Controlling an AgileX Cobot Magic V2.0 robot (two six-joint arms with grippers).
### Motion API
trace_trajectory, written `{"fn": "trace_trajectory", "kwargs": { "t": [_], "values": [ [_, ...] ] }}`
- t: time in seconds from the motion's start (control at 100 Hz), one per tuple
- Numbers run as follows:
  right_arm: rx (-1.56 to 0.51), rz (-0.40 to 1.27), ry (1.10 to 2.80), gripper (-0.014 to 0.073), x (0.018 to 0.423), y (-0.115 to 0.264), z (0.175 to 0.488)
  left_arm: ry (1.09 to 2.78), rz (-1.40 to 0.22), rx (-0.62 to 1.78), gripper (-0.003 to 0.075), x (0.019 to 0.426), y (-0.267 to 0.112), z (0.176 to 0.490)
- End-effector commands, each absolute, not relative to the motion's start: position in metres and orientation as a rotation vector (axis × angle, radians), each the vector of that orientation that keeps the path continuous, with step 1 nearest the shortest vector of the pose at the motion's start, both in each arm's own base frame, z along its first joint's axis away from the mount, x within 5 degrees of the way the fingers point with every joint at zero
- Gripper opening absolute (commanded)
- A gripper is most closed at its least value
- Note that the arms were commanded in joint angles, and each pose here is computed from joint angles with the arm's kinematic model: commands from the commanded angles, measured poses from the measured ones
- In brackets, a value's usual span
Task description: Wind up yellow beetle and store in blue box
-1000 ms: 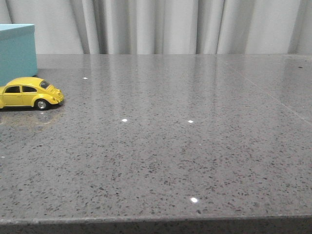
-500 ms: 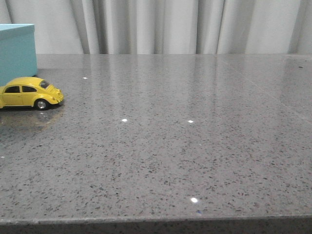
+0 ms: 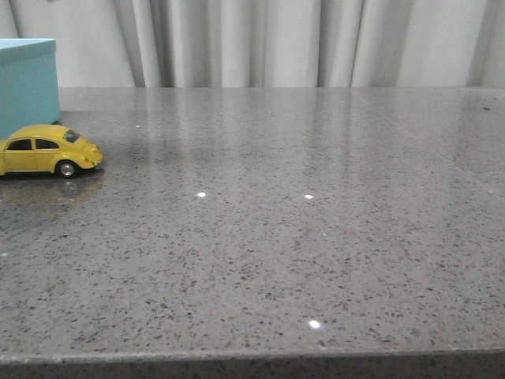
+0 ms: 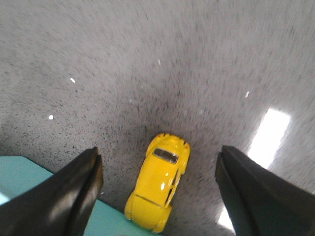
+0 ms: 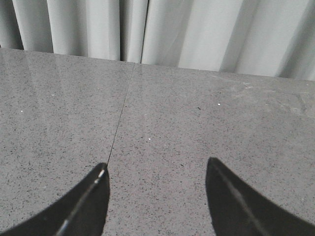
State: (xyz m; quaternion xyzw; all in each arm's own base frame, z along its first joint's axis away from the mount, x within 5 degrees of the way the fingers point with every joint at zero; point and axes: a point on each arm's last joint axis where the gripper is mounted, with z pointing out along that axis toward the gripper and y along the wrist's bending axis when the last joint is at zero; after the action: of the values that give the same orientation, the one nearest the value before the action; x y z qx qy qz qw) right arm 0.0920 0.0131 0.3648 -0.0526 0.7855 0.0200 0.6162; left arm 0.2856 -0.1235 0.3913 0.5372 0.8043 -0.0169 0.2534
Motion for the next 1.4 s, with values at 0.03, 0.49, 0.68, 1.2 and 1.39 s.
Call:
{"fn": "trace_trajectory", "kwargs": {
  "t": [0.03, 0.49, 0.68, 1.2, 1.39],
  "values": [
    [-0.143, 0.026, 1.735, 0.0437, 0.093, 0.012, 0.376, 2.136, 0.123, 1.586, 0.0482, 0.284, -0.138, 0.393],
    [-0.141, 0.025, 1.736, 0.0435, 0.093, 0.012, 0.376, 2.195, 0.157, 1.712, 0.0482, 0.295, -0.153, 0.356],
    [-0.141, 0.025, 1.736, 0.0435, 0.093, 0.012, 0.376, 2.239, 0.168, 1.755, 0.0482, 0.293, -0.150, 0.339],
    [-0.141, 0.025, 1.736, 0.0435, 0.093, 0.012, 0.376, 2.342, 0.254, 1.700, 0.0482, 0.303, -0.123, 0.325],
    [-0.141, 0.025, 1.736, 0.0435, 0.093, 0.012, 0.376, 2.321, 0.263, 1.669, 0.0482, 0.308, -0.120, 0.324]
  ]
}}
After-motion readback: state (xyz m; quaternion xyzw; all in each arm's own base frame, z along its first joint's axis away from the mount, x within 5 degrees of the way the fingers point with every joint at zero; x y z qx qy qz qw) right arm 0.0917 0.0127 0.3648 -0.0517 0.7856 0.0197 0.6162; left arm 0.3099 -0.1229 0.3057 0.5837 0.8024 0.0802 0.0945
